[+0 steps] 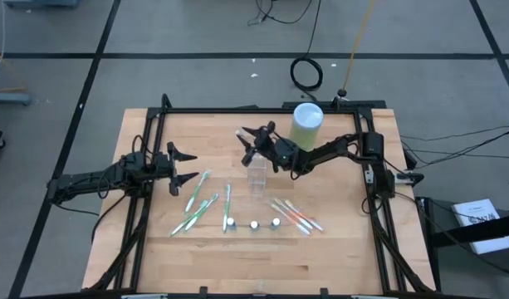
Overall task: Pick & Place toothbrushing station
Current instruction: Put the orange toothbrush into the top portion of the transparent organizer, then put the orange toothbrush with the other orange toothbrush in the transparent organizer
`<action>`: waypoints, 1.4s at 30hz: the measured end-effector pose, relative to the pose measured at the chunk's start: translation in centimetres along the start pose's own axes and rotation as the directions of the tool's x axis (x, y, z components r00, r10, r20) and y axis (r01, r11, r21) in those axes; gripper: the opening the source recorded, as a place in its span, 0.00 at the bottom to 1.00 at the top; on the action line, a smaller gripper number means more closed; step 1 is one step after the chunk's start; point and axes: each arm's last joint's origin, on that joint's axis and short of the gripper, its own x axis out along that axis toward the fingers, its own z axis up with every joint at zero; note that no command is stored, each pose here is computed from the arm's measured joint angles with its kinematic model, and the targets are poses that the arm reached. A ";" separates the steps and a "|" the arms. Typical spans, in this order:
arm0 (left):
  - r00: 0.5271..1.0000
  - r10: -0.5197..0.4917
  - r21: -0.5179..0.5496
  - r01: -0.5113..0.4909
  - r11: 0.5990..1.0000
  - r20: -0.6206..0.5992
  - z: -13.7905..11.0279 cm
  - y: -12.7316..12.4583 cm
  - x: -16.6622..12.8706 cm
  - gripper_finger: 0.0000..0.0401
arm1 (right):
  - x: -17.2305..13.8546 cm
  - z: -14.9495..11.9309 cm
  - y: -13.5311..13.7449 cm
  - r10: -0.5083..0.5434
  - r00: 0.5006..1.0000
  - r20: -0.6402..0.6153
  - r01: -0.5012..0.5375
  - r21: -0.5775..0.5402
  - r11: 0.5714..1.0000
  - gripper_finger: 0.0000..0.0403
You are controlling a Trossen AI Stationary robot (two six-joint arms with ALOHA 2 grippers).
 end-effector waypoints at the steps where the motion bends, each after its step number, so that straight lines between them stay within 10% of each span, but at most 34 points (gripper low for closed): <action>1: 1.000 0.000 0.000 0.000 1.000 0.000 0.0 0.0 0.0 0.71 | -0.2 -0.1 0.2 -0.049 0.999 -0.022 0.049 -0.024 0.999 0.38; 11: 1.000 0.000 0.000 0.000 1.000 0.000 0.0 0.0 0.0 0.71 | -2.8 0.7 4.2 -0.158 0.985 -0.071 0.134 -0.260 0.956 0.38; 22: 1.000 0.000 0.000 0.000 1.000 0.000 0.0 0.0 0.0 0.71 | -4.8 4.9 4.5 0.007 0.979 -0.202 -0.026 -0.092 0.995 0.38; 30: 1.000 0.000 0.000 0.000 1.000 0.000 0.0 0.0 0.0 0.71 | -8.9 9.4 3.4 0.379 0.827 -0.416 -0.376 0.093 0.922 0.38; 42: 1.000 0.000 0.000 0.000 1.000 0.000 0.0 0.0 0.0 0.71 | -15.9 10.1 3.9 0.353 0.680 -0.643 -0.353 0.135 0.926 0.38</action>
